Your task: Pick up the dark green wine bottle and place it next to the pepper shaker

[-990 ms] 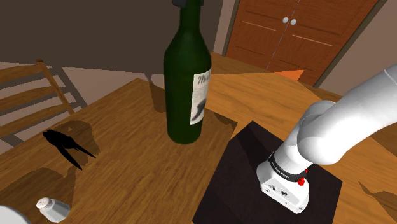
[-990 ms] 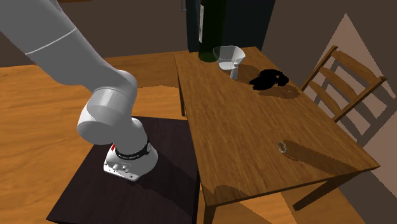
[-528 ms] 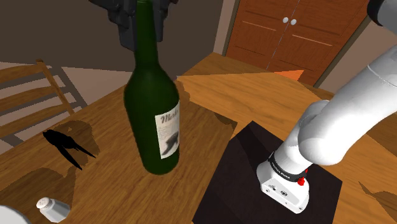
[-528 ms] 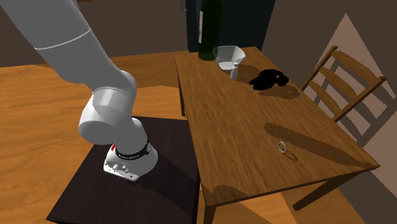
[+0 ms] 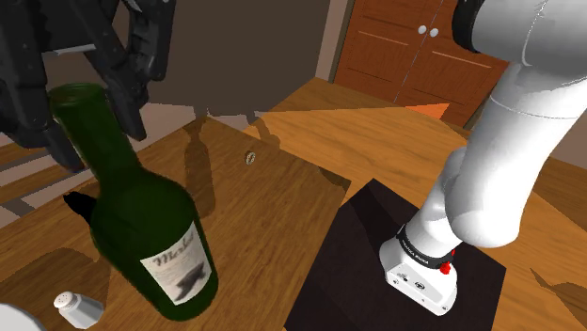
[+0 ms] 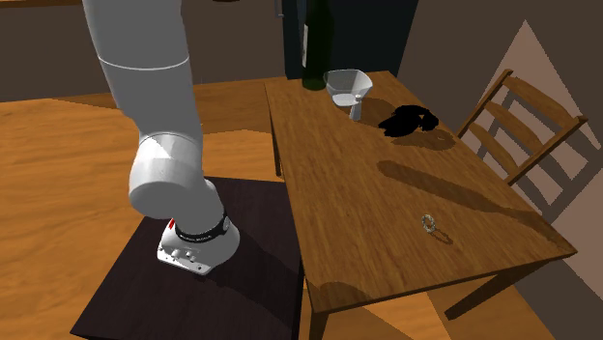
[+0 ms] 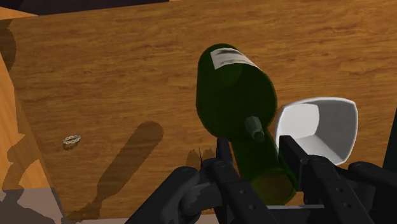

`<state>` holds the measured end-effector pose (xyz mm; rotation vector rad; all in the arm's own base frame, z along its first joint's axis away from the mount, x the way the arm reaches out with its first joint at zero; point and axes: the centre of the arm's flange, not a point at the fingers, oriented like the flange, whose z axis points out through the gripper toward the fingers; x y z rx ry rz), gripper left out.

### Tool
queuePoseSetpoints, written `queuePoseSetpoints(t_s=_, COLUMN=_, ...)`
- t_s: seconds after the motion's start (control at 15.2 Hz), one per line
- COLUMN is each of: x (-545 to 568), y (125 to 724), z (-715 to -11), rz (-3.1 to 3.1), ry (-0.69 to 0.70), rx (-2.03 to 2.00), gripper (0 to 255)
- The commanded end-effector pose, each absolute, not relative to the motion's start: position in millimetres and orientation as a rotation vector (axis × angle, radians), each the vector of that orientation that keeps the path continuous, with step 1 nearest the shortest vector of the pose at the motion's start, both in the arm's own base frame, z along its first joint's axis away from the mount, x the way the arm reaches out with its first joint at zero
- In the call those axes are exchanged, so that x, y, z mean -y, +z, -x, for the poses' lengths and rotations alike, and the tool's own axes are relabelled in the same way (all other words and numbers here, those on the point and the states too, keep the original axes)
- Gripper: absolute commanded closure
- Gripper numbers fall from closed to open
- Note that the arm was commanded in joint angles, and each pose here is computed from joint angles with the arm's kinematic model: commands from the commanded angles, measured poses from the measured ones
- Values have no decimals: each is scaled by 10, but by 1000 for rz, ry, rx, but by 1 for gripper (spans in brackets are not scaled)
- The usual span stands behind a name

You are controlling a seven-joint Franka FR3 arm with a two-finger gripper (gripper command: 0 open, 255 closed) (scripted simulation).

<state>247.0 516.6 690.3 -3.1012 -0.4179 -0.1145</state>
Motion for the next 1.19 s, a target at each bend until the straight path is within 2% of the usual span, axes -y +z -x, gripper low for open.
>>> queuePoseSetpoints(t_s=0.0, x=-5414, y=6808, z=-2438, rz=3101, ry=-118, rx=415, gripper=255)
queuePoseSetpoints(t_s=0.46, x=-6251, y=6426, z=-2349, rz=3101, ry=-118, rx=415, gripper=255)
queuePoseSetpoints(t_s=1.12, x=-6303, y=5927, z=-2343, rz=3101, ry=-118, rx=415, gripper=255)
